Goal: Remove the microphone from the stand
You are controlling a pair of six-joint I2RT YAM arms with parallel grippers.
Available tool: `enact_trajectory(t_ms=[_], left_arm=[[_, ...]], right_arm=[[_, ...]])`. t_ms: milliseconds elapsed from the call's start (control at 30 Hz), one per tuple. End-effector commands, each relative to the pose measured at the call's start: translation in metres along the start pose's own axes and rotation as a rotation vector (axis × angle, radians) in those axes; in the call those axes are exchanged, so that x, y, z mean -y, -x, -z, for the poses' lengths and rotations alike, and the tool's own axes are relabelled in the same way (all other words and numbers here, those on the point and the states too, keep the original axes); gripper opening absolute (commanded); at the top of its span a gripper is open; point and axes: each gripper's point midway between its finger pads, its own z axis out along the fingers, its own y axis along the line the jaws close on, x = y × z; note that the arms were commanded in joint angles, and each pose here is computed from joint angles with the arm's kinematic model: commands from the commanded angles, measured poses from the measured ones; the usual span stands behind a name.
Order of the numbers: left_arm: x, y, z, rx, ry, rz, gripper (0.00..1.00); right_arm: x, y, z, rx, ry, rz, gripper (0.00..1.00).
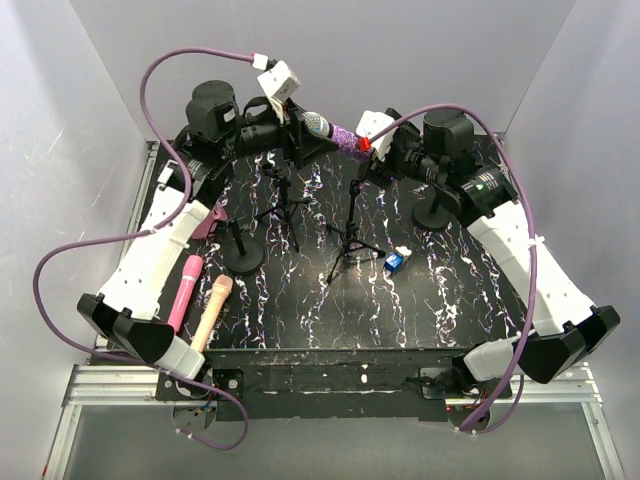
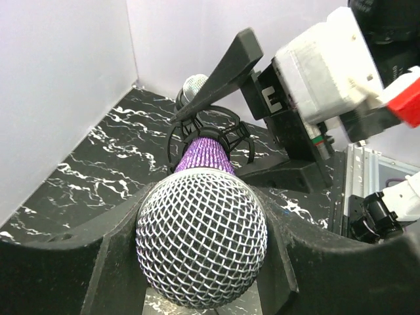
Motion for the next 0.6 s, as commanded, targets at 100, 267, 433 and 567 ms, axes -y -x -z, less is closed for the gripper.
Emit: enact_trajectory(t_ms=[100,267,433,567], left_arm=[[0.018,0.119,0.089,0.170,0.273,-0.353,0.00],[0.016,0.147,0.123,0.140,0.409,-0.466,0.00],[-0.002,0.144,0.163,-0.029,0.583,-0.627,0.00],[-0.026,0.112,0.205,-0.257,0.766,-0.681,0.00]], right_arm=[[0.001,-0.025,0.006,-0.099,-0.015,-0.018,0.79],[-0.003,-0.021,0.010,-0.082,0.001,-0.021,0.79],[0.000,0.001,0.023,-0.012,0.002,-0.025,0.80],[-0.005,0.020,0.033,0.057,0.036,-0.028,0.81]])
